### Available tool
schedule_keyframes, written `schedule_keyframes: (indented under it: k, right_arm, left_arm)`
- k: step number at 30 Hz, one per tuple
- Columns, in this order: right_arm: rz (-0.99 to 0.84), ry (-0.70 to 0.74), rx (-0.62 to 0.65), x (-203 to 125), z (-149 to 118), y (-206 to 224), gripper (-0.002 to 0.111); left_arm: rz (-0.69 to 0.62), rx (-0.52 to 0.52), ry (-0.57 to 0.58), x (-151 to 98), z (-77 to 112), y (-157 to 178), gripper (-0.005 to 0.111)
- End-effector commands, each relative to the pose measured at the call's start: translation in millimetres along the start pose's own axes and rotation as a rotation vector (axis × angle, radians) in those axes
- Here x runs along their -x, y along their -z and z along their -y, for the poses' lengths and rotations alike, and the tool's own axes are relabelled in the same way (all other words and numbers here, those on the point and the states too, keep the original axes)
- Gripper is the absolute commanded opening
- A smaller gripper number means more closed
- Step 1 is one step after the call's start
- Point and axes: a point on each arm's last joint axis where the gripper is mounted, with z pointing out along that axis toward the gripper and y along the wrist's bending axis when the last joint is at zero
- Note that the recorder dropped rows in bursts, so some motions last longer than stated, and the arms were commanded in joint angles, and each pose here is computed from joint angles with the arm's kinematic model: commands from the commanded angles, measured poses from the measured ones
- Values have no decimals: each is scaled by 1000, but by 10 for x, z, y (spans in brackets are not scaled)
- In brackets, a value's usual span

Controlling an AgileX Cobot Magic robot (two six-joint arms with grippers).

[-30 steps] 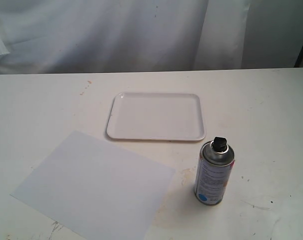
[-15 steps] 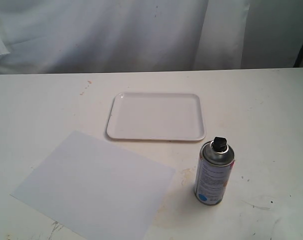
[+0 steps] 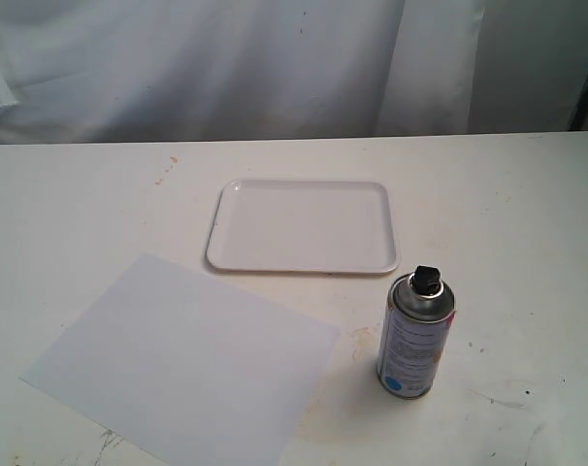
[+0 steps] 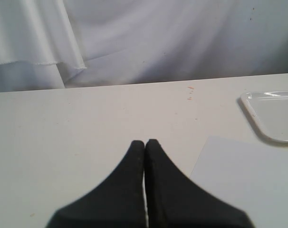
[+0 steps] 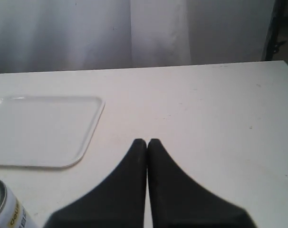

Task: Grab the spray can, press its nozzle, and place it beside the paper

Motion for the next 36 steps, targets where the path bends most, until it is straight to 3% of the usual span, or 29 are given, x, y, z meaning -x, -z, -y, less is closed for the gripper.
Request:
schedule_keyframes:
  k: [1, 15, 21, 26, 28, 32, 33, 36]
  right_arm:
    - [-39, 31, 0, -60, -3, -69, 0]
    - [-321, 40, 85, -443, -200, -385, 0]
    - [-244, 29, 111, -562, -257, -353, 0]
    - [-217, 109, 185, -654, -306, -275, 4]
    - [-230, 131, 254, -671, -363, -258, 12]
    - [-249, 144, 388, -694, -473, -216, 59]
    - [-265, 57, 379, -693, -476, -215, 74]
    - [-274, 33, 375, -701, -477, -222, 82]
  left_arm:
    - [0, 3, 8, -14, -1, -1, 0]
    - [0, 3, 8, -14, -1, -1, 0]
    - [0, 3, 8, -14, -1, -1, 0]
    - [0, 3, 8, -14, -1, -1, 0]
    - [0, 3, 8, -14, -1, -1, 0]
    - [0, 3, 8, -14, -1, -1, 0]
    - [0, 3, 8, -14, -1, -1, 0]
    - [0, 3, 8, -14, -1, -1, 0]
